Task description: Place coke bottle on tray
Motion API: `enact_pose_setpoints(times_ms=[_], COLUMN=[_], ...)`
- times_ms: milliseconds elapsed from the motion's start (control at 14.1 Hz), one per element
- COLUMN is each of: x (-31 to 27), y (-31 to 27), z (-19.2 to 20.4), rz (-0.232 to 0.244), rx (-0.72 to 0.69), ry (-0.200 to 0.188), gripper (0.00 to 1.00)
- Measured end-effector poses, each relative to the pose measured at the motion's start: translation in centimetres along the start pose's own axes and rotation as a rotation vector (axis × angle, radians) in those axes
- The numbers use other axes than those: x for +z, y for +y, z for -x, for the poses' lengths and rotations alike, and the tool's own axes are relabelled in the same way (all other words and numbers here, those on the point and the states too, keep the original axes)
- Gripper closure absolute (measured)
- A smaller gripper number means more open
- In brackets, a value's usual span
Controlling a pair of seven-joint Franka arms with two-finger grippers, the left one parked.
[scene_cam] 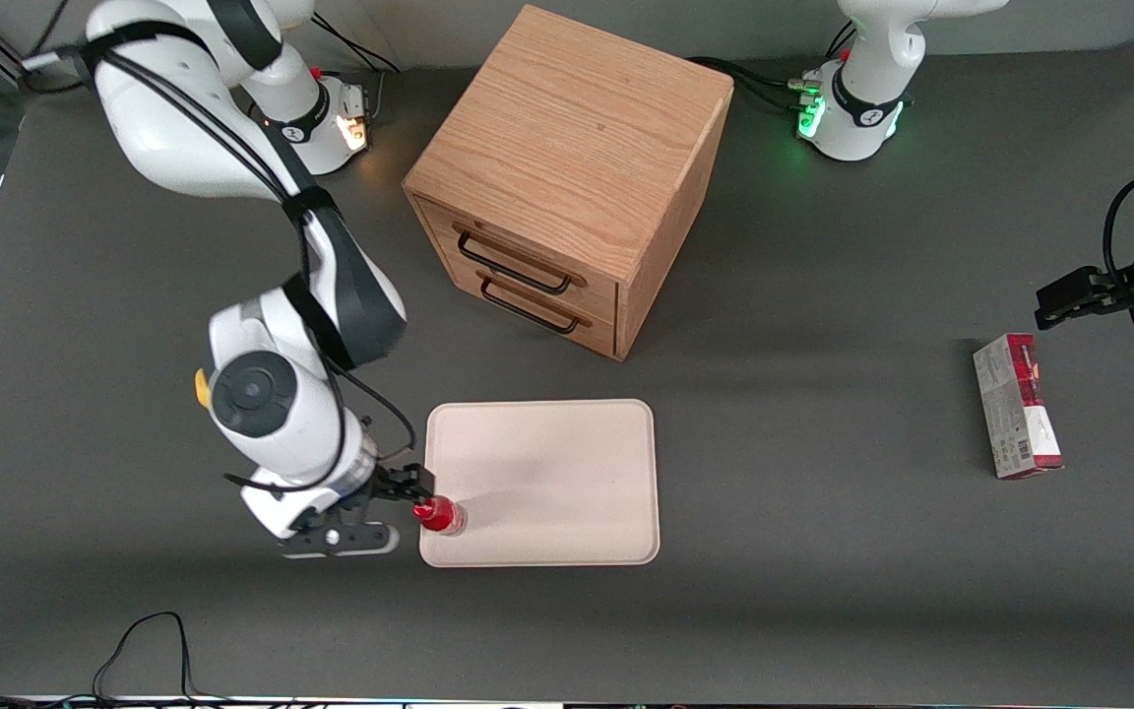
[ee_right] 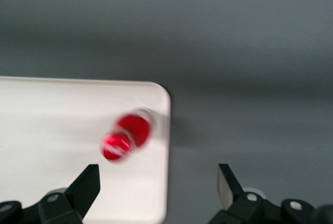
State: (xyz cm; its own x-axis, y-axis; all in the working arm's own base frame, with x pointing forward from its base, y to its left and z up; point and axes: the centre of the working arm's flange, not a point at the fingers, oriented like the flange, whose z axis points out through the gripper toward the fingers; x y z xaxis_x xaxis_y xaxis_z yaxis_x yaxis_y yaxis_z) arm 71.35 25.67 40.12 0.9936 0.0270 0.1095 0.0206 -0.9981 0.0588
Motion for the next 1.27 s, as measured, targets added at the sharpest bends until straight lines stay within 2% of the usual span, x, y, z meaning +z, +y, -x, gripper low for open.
enact_pose_setpoints(times_ms=[141, 283, 566, 778, 990, 1273], x=[-2.9, -6.5, -13.9, -17.9, -20.4, -19.9], y=[3.5, 7.8, 17.0, 23.2, 25.0, 24.2], z=[1.2, 2.3, 7.1, 12.2, 14.7, 14.8], rz=[0.03, 0.007, -0.03, -0.042, -0.054, -0.053], rx=[0.052, 0.119, 0.19, 0.198, 0.2, 0.186], ry=[-0.042, -0.068, -0.068, -0.109, -0.112, -0.125], gripper=[0.0, 0.0, 0.0, 0.0, 0.0, 0.0])
